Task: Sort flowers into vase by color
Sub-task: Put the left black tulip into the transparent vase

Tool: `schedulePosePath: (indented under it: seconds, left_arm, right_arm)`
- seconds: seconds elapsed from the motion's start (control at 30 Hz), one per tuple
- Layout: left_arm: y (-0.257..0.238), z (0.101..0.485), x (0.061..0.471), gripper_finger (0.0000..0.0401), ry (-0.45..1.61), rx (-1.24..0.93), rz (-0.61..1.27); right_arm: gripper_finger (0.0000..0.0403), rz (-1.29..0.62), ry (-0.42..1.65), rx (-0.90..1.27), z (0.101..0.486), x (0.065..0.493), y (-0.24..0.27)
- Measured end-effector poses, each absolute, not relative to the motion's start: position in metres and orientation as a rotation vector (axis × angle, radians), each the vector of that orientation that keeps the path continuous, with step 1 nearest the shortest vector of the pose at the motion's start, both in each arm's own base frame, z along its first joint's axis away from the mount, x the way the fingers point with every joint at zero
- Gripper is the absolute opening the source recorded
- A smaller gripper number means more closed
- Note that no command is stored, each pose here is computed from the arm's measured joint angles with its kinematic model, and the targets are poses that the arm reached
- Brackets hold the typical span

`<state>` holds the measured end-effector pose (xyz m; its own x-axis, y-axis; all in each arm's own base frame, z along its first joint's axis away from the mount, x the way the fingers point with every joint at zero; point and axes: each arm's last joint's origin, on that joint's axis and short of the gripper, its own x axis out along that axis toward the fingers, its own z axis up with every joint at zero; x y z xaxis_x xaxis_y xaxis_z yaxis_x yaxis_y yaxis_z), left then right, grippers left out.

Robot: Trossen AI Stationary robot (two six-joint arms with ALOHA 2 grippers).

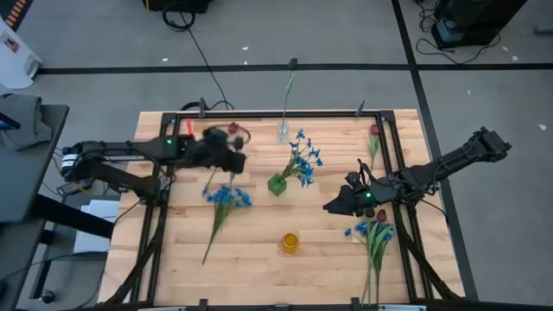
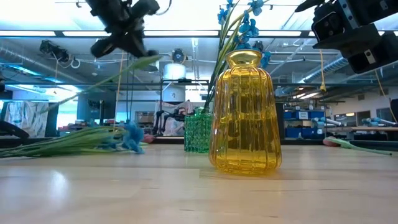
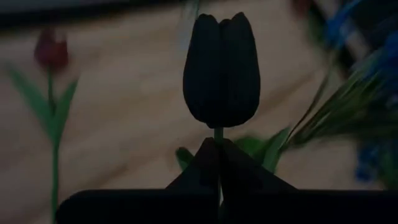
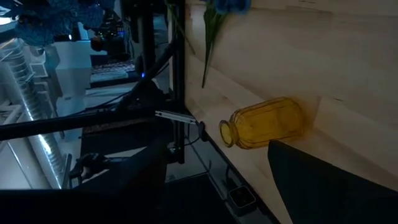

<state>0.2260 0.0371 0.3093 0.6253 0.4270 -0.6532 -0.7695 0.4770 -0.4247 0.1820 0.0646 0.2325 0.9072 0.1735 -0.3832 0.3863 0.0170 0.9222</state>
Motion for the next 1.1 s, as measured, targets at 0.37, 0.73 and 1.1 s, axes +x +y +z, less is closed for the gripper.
schedulePosePath:
  seconds: [0.37, 0.73, 1.1]
  left_arm:
    - [0.063, 0.364, 0.217, 0.0006, 0.086, -0.486, 0.682]
    - [0.095, 0.371, 0.232, 0.0006, 0.030, -0.144, 0.644]
    - [0.144, 0.368, 0.250, 0.0006, -0.161, -0.105, 0.648]
  right_arm:
    - [0.0287, -0.176, 0.449, 1.563, 0.232, 0.182, 0.065]
    - [0.0287, -0.212, 0.403, 1.556, 0.233, 0.182, 0.063]
    - [0.0287, -0.226, 0.374, 1.491, 0.232, 0.183, 0.062]
